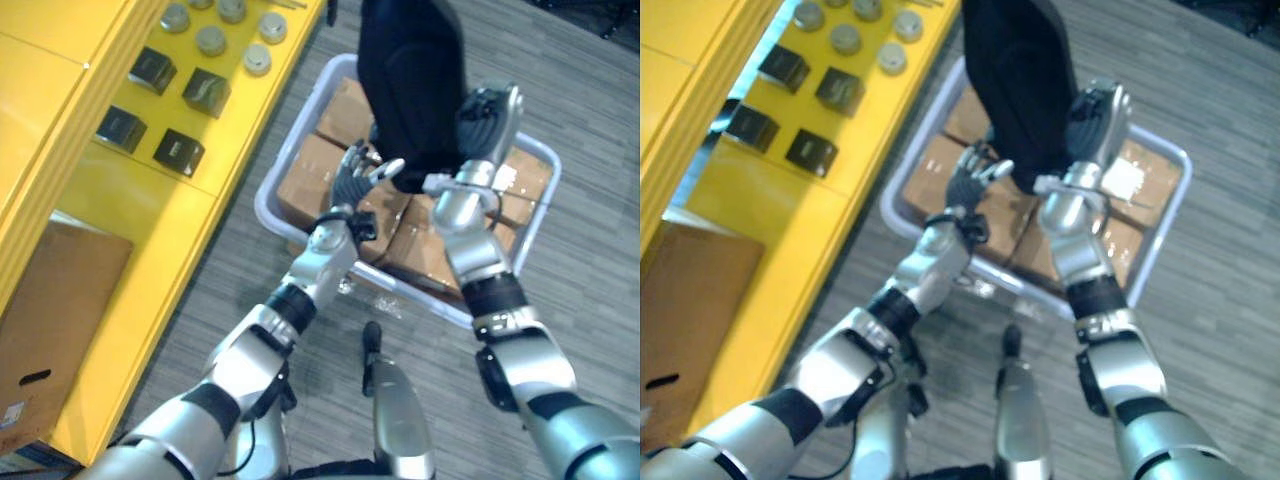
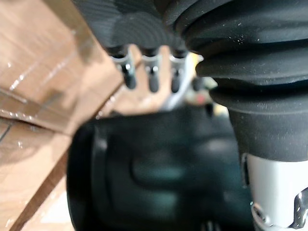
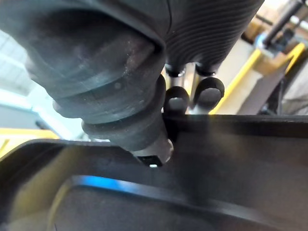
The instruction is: Walk over and take plastic housings, then place them on the shelf
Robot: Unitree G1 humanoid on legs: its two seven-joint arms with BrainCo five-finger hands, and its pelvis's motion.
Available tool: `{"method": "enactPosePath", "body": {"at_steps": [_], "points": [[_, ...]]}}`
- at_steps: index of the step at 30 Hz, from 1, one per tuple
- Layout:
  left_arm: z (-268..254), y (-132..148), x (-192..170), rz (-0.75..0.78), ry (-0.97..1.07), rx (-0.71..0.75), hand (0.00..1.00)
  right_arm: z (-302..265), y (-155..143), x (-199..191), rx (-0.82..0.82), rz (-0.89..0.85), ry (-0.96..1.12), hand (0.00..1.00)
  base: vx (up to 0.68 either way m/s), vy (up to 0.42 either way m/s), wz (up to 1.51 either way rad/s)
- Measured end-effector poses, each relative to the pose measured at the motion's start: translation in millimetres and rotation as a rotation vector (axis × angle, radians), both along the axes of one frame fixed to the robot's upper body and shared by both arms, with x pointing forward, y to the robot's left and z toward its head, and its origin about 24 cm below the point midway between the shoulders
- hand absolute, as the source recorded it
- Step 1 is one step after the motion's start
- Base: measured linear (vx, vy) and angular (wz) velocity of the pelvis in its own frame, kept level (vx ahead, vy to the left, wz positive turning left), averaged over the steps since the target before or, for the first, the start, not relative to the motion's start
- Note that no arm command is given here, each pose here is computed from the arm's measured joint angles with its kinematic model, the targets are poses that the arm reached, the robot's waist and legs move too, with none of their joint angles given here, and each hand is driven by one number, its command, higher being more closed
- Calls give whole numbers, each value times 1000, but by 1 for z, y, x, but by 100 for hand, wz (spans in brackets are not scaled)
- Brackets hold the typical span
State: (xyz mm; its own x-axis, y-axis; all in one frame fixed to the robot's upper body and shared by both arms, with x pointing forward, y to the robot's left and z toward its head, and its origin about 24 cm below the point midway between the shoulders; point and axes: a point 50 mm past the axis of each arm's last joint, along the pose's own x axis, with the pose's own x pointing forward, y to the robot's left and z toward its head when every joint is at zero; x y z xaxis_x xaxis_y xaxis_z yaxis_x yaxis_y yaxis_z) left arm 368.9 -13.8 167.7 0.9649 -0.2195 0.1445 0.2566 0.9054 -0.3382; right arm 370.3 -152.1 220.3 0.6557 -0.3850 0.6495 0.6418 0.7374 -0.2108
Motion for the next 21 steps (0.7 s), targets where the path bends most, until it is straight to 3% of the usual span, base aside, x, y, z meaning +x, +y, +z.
{"method": "enactPosePath", "body": {"at_steps": [12,21], "points": [[0,9,0,285,-93,289,0,-9,20,-16,-13,93,-40,100,16,2,-5],[-3,11,0,308,-69,291,0,-16,25,-20,6,104,-36,100,0,0,0]]}}
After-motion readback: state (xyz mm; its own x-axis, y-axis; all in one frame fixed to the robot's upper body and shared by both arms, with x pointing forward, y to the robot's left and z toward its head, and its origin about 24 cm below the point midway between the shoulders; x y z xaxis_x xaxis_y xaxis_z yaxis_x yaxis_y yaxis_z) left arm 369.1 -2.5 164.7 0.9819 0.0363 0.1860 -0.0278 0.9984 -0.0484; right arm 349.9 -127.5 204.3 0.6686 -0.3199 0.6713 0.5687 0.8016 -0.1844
